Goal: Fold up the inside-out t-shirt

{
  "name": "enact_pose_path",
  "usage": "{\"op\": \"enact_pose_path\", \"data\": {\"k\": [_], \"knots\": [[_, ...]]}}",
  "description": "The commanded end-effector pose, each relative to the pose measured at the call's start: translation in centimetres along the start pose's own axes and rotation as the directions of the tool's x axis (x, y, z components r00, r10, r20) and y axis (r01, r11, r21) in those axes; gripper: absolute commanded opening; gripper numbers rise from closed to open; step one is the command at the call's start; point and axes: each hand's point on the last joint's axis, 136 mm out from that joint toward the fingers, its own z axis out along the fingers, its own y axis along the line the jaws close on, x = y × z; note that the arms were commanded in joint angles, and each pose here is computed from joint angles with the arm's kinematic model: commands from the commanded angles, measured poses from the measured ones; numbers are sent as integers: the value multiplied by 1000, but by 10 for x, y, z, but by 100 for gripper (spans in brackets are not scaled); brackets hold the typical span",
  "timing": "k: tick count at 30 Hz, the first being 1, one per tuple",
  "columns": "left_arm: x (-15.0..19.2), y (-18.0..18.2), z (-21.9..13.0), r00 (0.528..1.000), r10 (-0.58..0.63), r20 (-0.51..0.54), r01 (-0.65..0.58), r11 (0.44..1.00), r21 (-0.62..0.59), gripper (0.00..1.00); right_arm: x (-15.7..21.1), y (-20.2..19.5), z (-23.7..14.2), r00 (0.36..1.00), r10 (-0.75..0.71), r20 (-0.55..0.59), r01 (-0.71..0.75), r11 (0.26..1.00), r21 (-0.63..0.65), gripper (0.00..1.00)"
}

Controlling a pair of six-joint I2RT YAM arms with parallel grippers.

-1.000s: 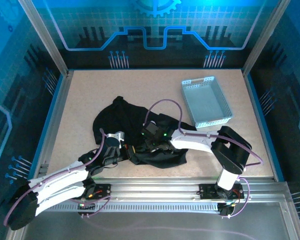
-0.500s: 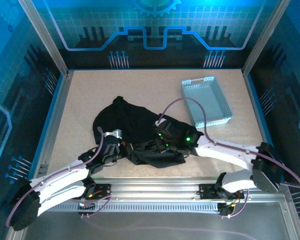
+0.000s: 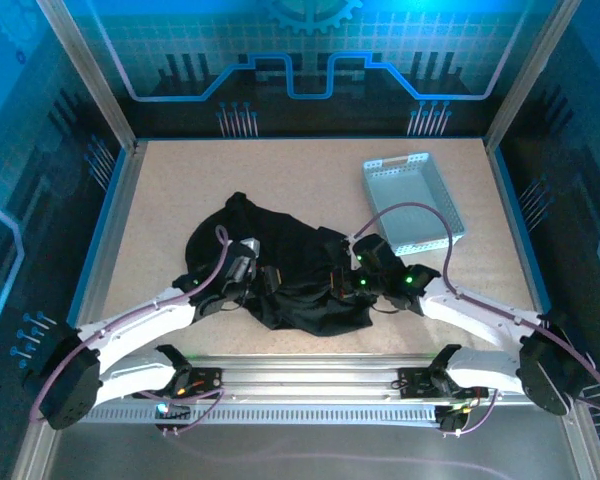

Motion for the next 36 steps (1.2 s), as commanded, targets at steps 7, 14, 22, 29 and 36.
{"op": "enact_pose_path", "data": {"k": [7,14,22,29,36], "knots": [[25,-44,-33,912,387,-140,-404,907,-124,50,-16,31,-2,999,-23,48,26,997,-77,0],[57,-42,-7,854,449,-262,-501,846,-183,36,-22,38,-7,997,-43,65,48,996,-80,0],[38,-24,5,892,406,-200,-451,834,-318,41,-21,43,-10,996,-63,64,69,994,-88,0],[46,-24,23,901,356,-249,-417,869,-267,33,-16,39,-11,996,-66,66,71,995,-71,0],[55,-31,12,886,389,-254,-447,863,-236,38,-18,34,-6,996,-60,63,63,997,-41,0]]}}
